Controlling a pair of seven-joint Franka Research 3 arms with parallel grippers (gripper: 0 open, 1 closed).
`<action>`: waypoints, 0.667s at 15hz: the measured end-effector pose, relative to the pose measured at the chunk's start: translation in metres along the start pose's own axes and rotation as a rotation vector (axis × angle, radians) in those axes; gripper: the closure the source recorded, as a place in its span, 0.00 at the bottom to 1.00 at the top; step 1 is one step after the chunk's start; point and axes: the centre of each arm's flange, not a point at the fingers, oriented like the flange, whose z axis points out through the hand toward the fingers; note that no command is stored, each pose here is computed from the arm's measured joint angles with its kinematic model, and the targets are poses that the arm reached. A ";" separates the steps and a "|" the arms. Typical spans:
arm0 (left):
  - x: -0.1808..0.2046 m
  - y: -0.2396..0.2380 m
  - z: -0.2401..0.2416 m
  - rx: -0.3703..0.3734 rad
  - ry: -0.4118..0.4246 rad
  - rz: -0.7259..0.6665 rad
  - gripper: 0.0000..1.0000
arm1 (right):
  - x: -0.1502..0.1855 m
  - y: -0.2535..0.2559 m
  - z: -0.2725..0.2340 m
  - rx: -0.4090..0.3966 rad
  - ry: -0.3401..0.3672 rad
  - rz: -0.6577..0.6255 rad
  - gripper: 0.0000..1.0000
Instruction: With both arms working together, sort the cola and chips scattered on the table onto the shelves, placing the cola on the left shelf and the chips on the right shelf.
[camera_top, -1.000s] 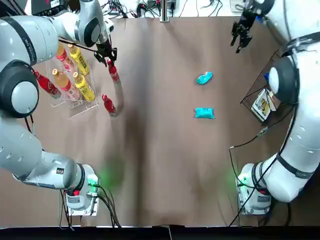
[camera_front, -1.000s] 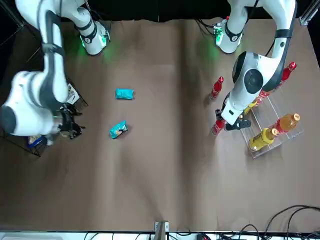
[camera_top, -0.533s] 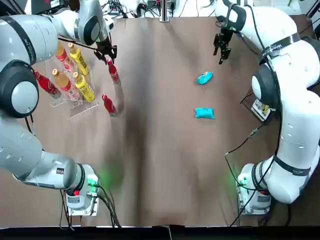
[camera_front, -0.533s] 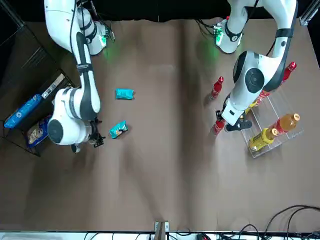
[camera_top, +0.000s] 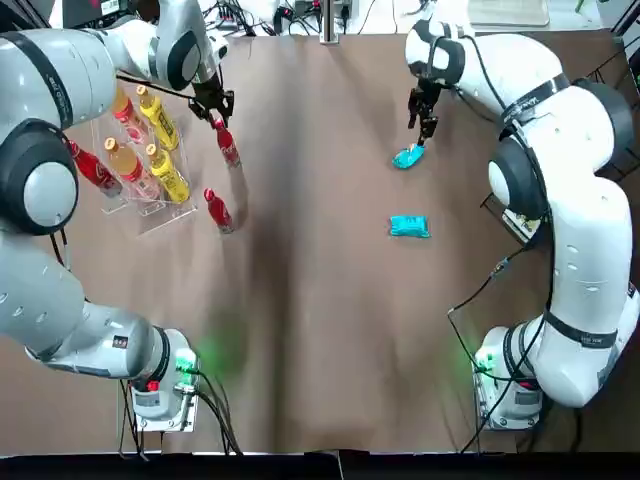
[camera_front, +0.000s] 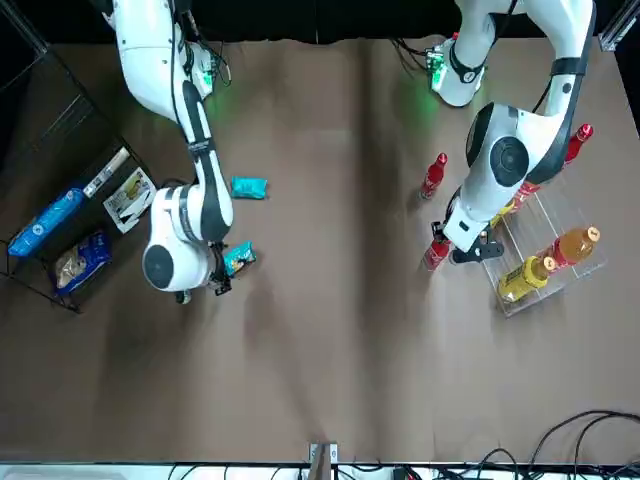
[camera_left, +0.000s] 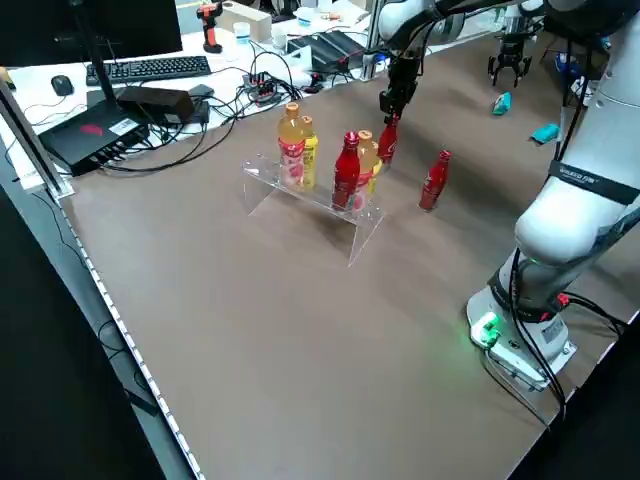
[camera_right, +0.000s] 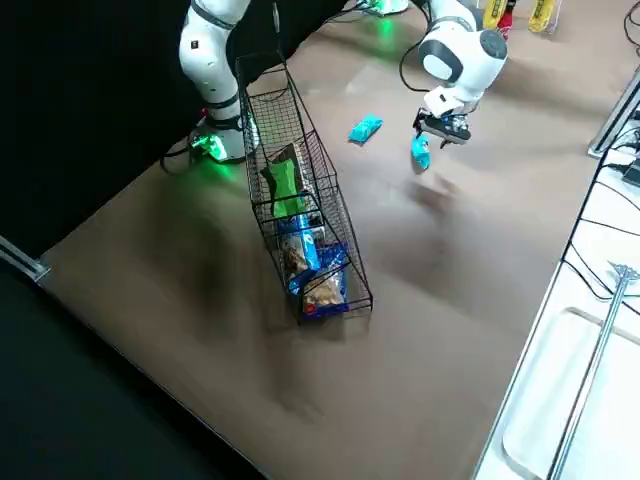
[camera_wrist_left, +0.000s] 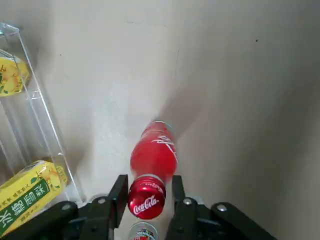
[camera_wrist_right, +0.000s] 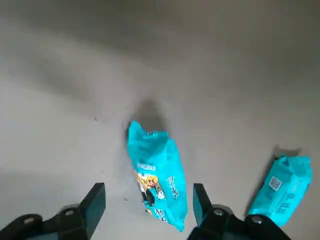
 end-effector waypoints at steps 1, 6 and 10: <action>0.000 0.000 0.001 0.000 -0.002 0.000 0.57 | -0.005 -0.001 0.008 -0.006 0.001 0.001 0.21; 0.000 0.001 0.002 0.003 -0.003 -0.034 0.68 | -0.020 -0.008 0.048 -0.027 0.016 0.009 0.22; 0.004 0.001 -0.004 -0.004 0.012 -0.047 0.68 | -0.016 -0.009 0.064 -0.048 0.027 0.018 0.43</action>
